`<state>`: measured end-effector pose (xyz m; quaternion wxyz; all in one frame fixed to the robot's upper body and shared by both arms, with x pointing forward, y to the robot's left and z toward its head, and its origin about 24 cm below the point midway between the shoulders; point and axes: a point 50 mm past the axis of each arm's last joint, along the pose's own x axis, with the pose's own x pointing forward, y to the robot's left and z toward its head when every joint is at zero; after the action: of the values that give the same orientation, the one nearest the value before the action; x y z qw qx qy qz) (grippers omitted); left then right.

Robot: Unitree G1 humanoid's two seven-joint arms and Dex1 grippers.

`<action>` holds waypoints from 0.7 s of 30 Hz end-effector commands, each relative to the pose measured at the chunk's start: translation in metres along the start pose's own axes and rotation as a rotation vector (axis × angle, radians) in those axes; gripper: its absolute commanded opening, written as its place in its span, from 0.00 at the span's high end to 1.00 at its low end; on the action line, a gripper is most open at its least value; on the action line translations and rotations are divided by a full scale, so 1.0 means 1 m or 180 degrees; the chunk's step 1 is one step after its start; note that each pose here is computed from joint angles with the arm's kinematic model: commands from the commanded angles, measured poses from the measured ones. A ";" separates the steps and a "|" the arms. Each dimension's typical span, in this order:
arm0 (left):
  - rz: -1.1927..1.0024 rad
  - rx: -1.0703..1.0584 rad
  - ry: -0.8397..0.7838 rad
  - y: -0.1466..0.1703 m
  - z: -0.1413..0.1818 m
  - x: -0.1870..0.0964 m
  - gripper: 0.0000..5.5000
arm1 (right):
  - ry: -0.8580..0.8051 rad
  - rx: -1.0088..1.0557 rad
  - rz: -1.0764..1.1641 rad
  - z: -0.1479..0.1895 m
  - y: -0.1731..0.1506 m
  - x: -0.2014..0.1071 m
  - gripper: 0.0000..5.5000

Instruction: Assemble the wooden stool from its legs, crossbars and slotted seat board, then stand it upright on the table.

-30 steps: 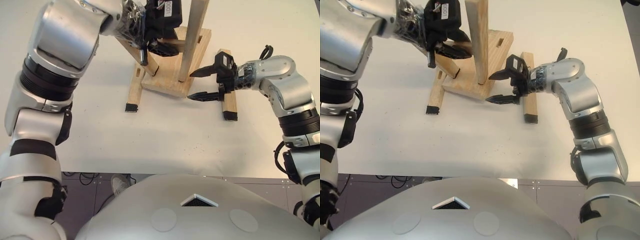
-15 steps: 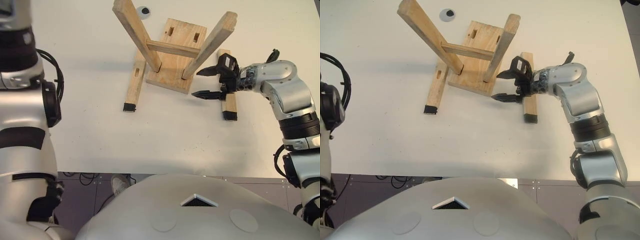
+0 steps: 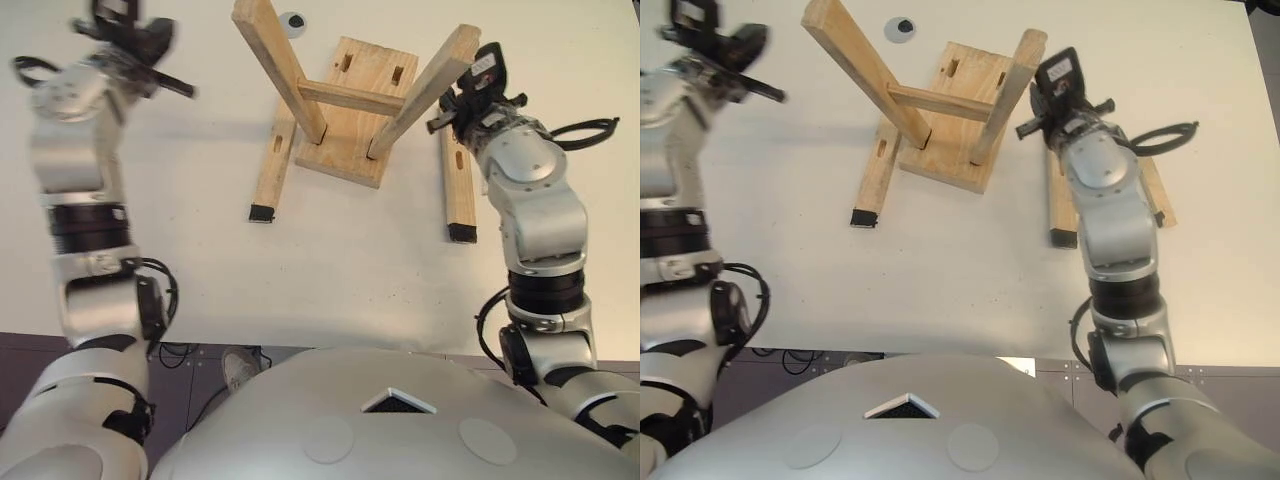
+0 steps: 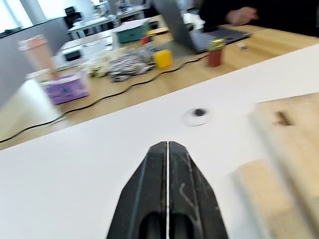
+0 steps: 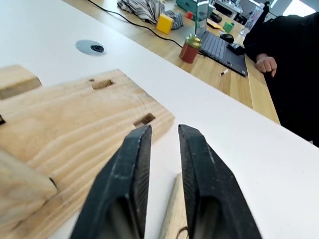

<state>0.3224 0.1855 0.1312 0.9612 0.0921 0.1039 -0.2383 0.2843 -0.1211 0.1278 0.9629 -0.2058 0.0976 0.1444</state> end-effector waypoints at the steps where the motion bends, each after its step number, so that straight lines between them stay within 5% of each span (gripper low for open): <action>1: -0.0792 -0.0160 -0.0273 -0.069 0.031 0.003 1.00 | -0.0162 -0.0002 0.0278 0.029 0.028 0.007 0.96; 12: -0.0125 -0.0194 0.0230 -0.031 0.003 0.010 1.00 | -0.0199 -0.0257 0.0871 0.035 0.044 0.003 1.00; 21: 0.0438 -0.0145 0.0263 0.003 0.000 0.051 1.00 | -0.0281 -0.0363 0.1424 0.044 0.064 0.001 1.00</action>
<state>0.3550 0.1643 0.1026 0.9642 0.0816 0.1735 -0.1830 0.2732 -0.0549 0.1396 0.9040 -0.2331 0.1006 0.3441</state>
